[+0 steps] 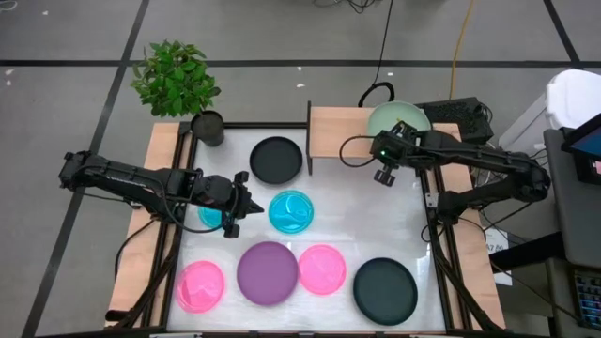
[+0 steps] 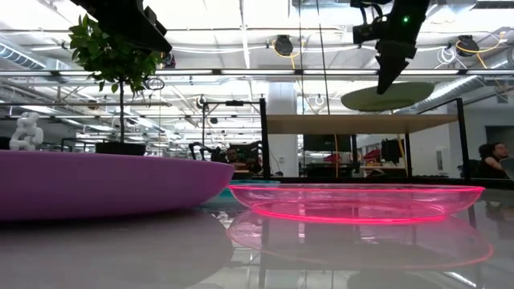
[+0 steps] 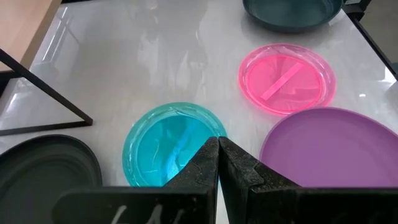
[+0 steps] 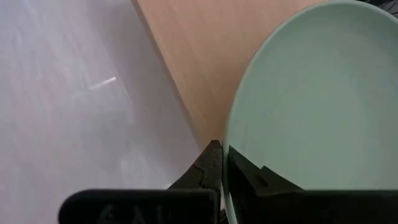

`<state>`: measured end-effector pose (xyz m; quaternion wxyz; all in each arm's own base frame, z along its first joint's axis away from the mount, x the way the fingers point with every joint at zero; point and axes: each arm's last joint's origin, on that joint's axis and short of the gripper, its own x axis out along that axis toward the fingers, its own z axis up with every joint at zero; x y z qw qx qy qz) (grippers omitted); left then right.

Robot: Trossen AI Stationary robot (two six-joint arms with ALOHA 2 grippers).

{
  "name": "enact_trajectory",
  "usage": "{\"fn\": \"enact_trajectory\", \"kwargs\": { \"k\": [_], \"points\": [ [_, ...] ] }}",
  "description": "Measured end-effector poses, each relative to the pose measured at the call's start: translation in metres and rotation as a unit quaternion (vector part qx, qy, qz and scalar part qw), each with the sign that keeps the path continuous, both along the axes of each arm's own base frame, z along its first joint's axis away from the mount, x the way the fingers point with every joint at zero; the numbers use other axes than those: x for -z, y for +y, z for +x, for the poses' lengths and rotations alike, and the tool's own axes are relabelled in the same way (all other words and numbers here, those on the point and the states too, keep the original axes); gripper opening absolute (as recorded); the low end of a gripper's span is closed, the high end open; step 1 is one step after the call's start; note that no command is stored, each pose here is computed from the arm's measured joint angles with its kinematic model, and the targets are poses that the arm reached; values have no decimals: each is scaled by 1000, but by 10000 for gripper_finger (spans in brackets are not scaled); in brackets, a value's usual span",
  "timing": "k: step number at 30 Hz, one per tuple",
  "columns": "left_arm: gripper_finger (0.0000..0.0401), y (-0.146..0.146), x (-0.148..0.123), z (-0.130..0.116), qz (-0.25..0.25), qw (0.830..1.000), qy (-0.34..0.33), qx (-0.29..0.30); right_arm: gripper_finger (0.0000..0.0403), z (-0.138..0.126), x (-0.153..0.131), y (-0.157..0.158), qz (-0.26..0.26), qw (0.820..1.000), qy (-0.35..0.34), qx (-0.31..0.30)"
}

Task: Place and stack plates onto a shelf
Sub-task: Put the big green plate on the shelf

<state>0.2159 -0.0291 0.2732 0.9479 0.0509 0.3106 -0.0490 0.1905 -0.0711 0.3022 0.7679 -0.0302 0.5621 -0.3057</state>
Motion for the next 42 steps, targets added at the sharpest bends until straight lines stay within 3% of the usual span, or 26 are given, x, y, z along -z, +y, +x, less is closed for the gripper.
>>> {"fn": "enact_trajectory", "kwargs": {
  "k": [13,42],
  "points": [
    [17,0,0,0,0,1000,0,0,0,3,23,-1,1,1000,-5,8],
    [17,0,0,0,0,1000,0,0,15,1,34,-2,-24,999,15,16]
  ]
}}
